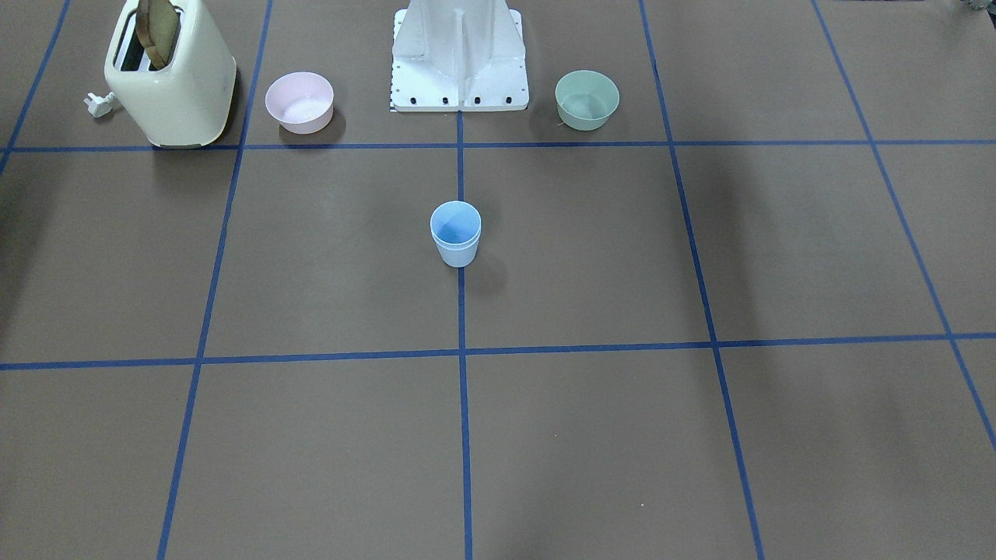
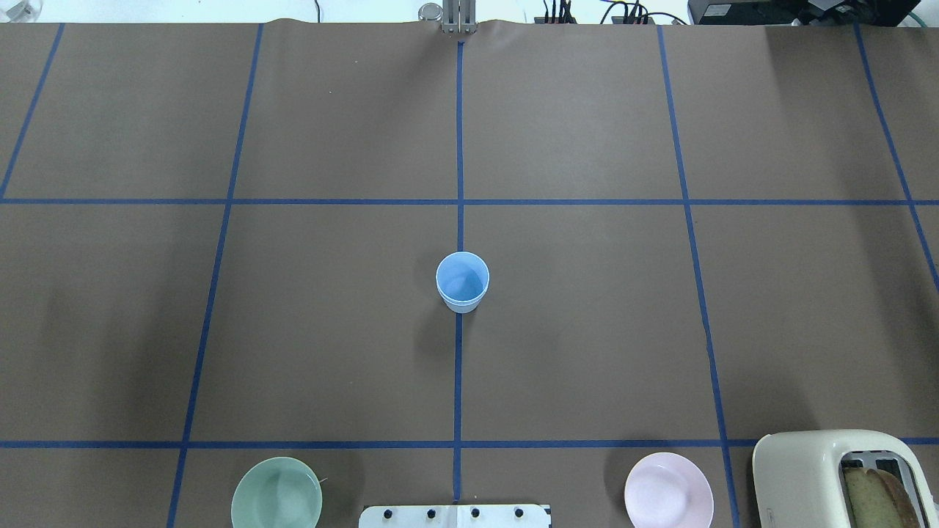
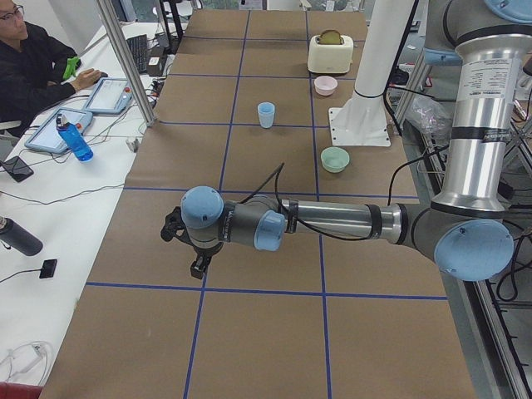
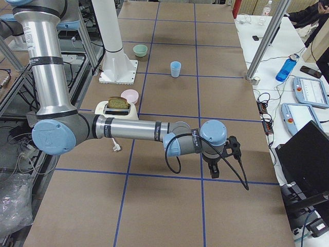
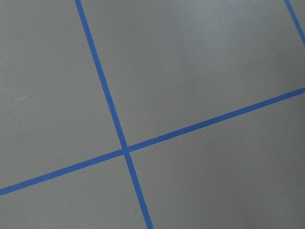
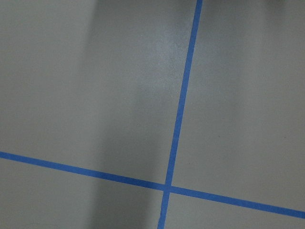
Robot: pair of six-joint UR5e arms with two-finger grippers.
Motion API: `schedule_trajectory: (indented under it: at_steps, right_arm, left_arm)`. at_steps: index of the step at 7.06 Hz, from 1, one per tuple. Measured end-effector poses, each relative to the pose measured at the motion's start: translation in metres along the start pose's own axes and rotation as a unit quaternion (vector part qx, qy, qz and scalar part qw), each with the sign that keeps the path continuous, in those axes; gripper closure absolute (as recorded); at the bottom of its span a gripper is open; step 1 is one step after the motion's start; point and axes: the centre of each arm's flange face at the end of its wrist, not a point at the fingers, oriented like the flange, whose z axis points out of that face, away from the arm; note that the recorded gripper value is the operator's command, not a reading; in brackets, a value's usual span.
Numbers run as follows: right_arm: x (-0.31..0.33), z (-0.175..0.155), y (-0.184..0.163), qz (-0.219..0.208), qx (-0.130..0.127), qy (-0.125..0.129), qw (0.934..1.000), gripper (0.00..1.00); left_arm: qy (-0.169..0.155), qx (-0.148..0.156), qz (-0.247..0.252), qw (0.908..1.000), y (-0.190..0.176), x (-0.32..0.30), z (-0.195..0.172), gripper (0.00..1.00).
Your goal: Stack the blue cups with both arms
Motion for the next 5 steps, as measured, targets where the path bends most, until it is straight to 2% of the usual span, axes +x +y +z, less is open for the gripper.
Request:
schedule_trajectory:
  at_steps: [2, 5]
  right_arm:
    - [-0.0035, -0.0078, -0.0050, -0.009, 0.011, 0.003, 0.9999, 0.00]
    - [-0.0050, -0.0101, -0.0056, -0.011, 0.013, 0.005, 0.9998, 0.00]
  left_arm:
    - [-0.001, 0.001, -0.001, 1.0000, 0.0019, -0.0038, 0.0024, 0.02]
    - [-0.001, 0.001, -0.002, 1.0000, 0.0030, -0.0045, 0.0031, 0.02]
